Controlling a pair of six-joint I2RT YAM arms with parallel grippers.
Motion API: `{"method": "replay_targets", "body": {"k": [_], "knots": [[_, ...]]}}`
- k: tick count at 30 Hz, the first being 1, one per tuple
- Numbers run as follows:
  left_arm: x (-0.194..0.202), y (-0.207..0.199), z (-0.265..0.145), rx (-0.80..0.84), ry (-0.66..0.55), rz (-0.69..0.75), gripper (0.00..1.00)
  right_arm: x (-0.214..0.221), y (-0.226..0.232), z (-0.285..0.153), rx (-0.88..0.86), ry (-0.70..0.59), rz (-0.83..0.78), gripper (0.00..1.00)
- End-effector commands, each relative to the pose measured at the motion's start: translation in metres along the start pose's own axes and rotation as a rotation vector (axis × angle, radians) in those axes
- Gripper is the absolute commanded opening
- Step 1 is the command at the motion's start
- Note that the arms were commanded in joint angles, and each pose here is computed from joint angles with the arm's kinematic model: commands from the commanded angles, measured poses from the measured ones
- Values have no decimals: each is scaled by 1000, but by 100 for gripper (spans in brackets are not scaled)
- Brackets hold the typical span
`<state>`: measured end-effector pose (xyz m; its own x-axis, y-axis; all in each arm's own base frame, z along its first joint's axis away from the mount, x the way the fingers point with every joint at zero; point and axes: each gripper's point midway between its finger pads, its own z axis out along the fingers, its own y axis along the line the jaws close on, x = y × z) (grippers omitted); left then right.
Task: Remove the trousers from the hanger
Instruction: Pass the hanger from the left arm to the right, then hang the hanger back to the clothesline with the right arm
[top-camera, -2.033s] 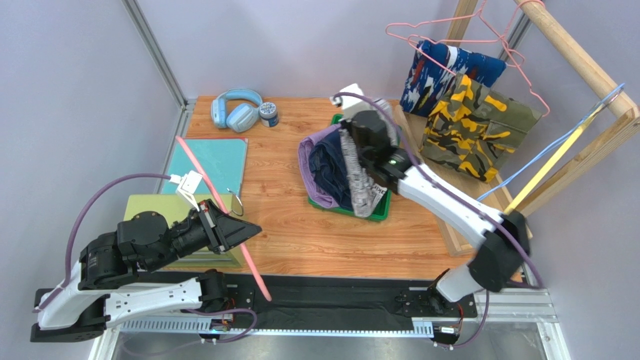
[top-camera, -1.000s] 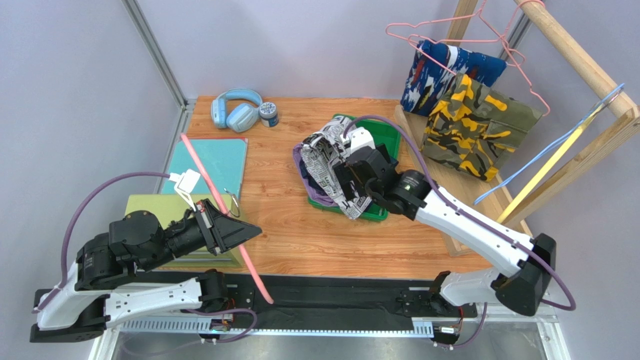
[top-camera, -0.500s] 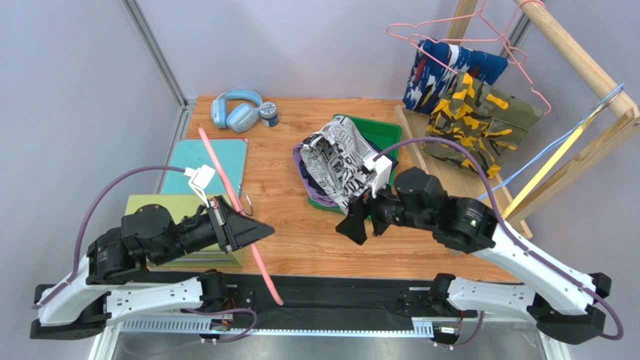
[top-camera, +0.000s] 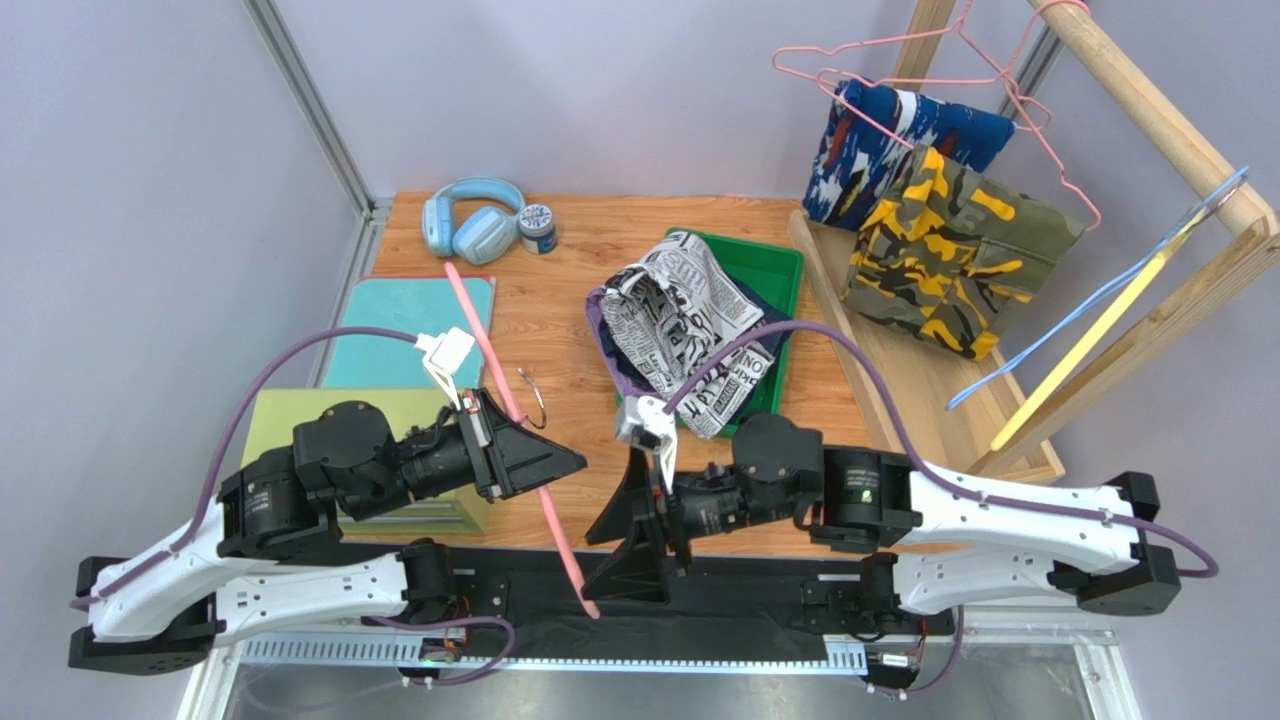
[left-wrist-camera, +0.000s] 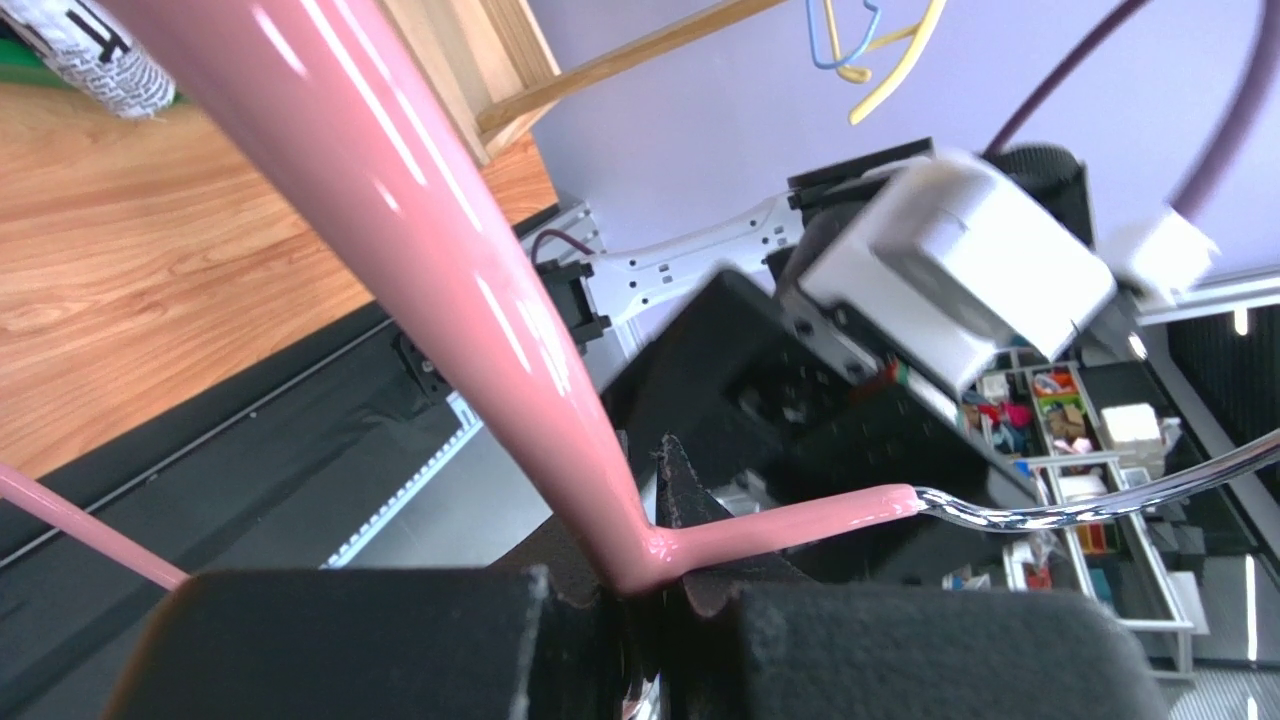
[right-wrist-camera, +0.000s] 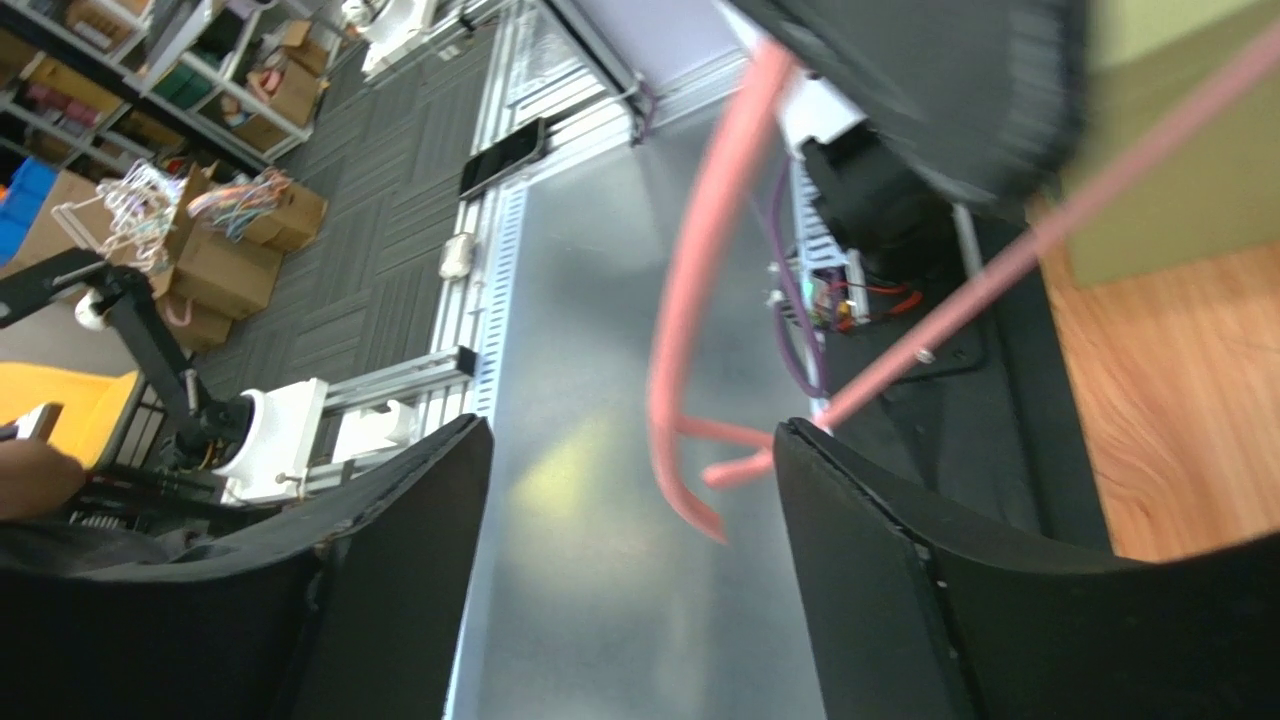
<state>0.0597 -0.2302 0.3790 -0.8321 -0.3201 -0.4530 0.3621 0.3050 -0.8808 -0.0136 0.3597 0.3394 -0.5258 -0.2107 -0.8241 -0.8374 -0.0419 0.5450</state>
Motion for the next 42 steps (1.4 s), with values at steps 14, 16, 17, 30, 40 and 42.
{"method": "replay_targets", "body": {"k": [14,16,17,30,40,42], "knots": [[-10,-12,-6,95,-67,-81,0,-9,27,42,-60,-146,-35,23],[-11,-12,-8,98,-74,-77,0,-6,20,44,-30,-142,-19,0],[-11,-10,-9,96,-78,-75,0,-4,19,45,-25,-139,-1,0],[-11,13,-34,89,-123,-45,67,-17,-32,9,261,-292,149,0],[-9,33,-44,56,-139,13,65,-69,-95,-66,724,-503,222,0],[-9,33,-44,51,-134,27,65,-76,-106,-87,830,-563,264,0]]}}
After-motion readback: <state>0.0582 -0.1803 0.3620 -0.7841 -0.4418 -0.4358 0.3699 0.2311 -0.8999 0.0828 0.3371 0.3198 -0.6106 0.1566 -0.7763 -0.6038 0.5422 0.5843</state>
